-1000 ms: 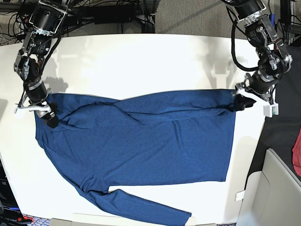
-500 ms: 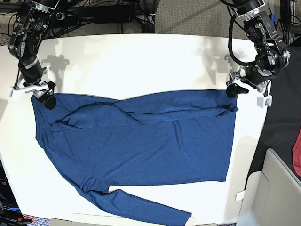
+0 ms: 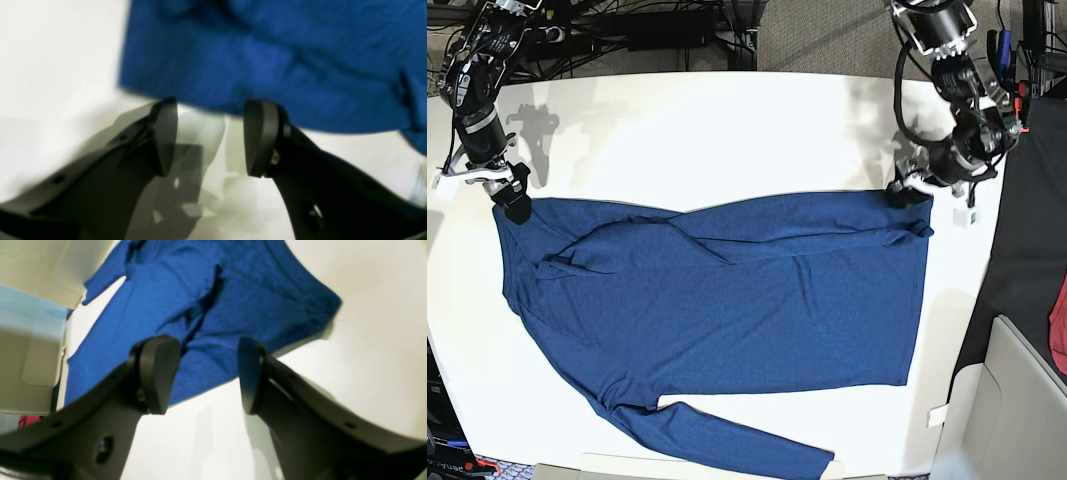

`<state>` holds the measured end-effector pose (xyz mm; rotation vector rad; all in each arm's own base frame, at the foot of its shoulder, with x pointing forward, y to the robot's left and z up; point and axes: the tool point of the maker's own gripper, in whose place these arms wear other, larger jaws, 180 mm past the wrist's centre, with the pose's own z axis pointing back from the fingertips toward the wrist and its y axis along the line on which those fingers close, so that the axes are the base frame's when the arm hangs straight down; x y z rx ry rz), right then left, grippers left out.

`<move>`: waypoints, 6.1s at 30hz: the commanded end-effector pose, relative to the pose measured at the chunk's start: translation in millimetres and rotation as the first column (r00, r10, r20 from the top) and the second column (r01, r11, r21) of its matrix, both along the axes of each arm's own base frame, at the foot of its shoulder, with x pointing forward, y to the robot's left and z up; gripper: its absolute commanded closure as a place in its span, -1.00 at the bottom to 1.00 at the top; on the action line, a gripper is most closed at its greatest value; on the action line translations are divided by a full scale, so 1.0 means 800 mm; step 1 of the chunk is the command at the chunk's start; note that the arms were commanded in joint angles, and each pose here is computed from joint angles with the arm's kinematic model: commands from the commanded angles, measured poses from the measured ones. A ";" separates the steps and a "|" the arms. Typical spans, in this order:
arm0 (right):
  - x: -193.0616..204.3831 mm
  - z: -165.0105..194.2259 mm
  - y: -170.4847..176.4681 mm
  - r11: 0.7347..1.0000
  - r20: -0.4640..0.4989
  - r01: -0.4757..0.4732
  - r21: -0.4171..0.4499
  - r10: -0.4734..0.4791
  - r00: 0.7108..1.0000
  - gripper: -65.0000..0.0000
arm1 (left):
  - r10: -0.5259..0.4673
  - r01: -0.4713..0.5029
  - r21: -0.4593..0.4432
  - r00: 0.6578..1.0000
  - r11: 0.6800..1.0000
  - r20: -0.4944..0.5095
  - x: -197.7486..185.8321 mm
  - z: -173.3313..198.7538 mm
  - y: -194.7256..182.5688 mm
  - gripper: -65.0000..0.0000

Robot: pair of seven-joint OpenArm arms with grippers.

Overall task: Fold the T-shirt properly
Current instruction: 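Lower the held shoulder corners onto the table and release them, then regrasp the shoulder corners and drag the shirt toward the robot, then release the shoulders and move both grippers to the shirt's hem corners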

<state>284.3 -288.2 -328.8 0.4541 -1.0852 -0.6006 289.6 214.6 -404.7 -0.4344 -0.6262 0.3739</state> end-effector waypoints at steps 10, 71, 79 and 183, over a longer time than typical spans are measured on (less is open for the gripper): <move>0.002 0.014 -0.003 1.000 0.041 -0.001 -0.010 0.001 0.999 0.02 | 0.018 -0.017 -0.046 1.000 0.999 0.018 0.027 -0.005 -0.007 0.41; -0.026 -0.066 -0.092 0.938 -0.157 0.295 0.182 -0.268 0.951 0.98 | -0.037 0.038 0.035 0.998 0.999 -0.047 -0.029 0.001 0.000 1.00; -0.061 -0.046 -0.088 0.944 -0.133 0.276 0.179 -0.255 0.958 0.98 | -0.075 0.078 0.117 0.997 0.990 -0.033 -0.051 0.028 0.002 1.00; -0.091 0.138 -0.066 0.974 0.111 0.106 -0.200 -0.085 0.990 -0.30 | 0.036 -0.063 0.205 0.990 0.977 0.133 -0.049 0.114 0.057 0.22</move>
